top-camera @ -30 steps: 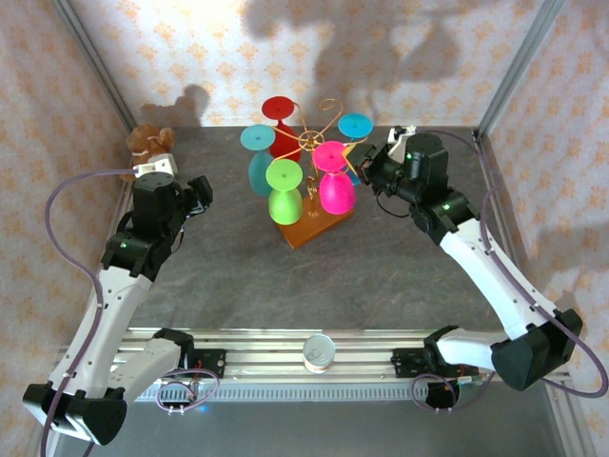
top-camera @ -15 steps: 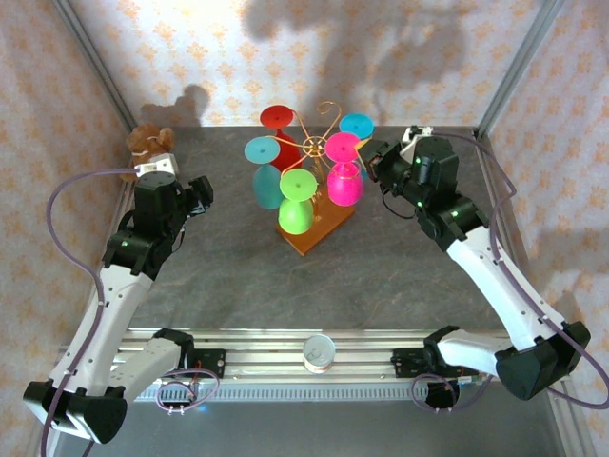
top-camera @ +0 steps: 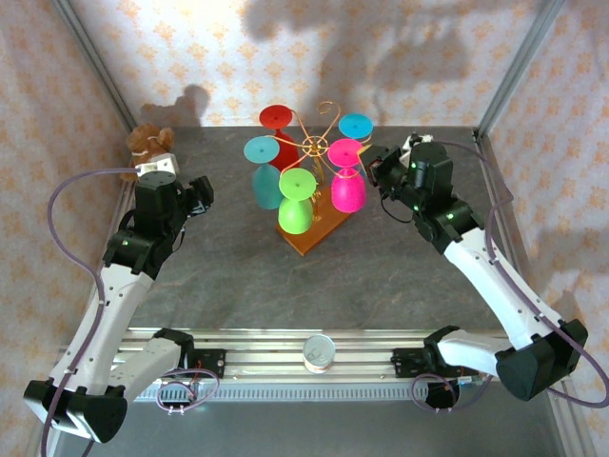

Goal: Take the wine glass off the wine glass rack

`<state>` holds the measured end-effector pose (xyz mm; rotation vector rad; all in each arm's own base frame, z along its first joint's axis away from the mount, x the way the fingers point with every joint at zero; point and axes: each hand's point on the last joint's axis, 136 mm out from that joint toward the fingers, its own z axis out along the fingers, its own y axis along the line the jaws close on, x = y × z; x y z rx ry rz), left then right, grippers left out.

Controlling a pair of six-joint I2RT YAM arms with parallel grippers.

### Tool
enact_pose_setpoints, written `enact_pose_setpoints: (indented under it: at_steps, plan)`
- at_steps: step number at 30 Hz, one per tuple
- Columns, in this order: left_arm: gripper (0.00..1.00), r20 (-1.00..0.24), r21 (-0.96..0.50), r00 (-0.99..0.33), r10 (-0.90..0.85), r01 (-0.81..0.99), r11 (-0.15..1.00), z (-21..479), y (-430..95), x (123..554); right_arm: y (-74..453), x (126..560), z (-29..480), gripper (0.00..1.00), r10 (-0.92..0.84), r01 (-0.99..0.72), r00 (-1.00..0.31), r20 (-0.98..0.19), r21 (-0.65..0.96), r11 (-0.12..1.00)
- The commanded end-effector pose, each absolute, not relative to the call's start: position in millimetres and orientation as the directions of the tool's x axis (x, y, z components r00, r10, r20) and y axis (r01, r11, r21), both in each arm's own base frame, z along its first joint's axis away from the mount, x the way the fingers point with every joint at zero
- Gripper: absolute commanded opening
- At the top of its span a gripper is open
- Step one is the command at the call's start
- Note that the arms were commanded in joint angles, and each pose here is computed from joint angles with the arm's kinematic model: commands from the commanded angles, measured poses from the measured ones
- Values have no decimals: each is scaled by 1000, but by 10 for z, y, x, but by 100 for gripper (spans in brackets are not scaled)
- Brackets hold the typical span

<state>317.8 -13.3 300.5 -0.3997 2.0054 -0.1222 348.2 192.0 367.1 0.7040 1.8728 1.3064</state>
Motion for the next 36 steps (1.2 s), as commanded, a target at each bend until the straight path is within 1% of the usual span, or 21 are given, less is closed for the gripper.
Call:
enact_pose_setpoints:
  at_steps: [1,5,15,21,24,27,30,32,36]
  plan:
    - [71,-862,-229,-402,-310,-236,944,3026,-101,3159,1786,3414,3803,0,807,9,-530,-258,951,310]
    - [71,-861,-230,-404,-310,-234,945,3017,-104,3151,1660,3348,3772,0,830,37,-495,-259,947,318]
    - [71,-859,-233,-407,-311,-231,945,3012,-104,3103,1452,3187,3826,0,855,39,-442,-272,946,321]
    - [70,-850,-236,-422,-314,-226,945,3007,-107,3006,1277,2990,3902,0,853,32,-412,-319,931,364]
    - [68,-837,-251,-434,-334,-238,938,2995,-97,2910,1156,2819,3921,0,836,37,-403,-372,906,421]
    - [68,-812,-299,-451,-372,-225,927,2986,-153,2803,1107,2662,3819,0,791,48,-435,-430,866,498]
    - [67,-778,-334,-487,-397,-215,918,2949,-207,2667,1207,2522,3666,0,709,22,-527,-469,826,563]
    - [67,-752,-345,-520,-404,-211,915,2914,-236,2553,1231,2426,3533,0,663,24,-564,-492,793,608]
    - [64,-700,-382,-579,-418,-191,904,2836,-316,2284,1399,2215,3347,0,546,-57,-655,-522,754,654]
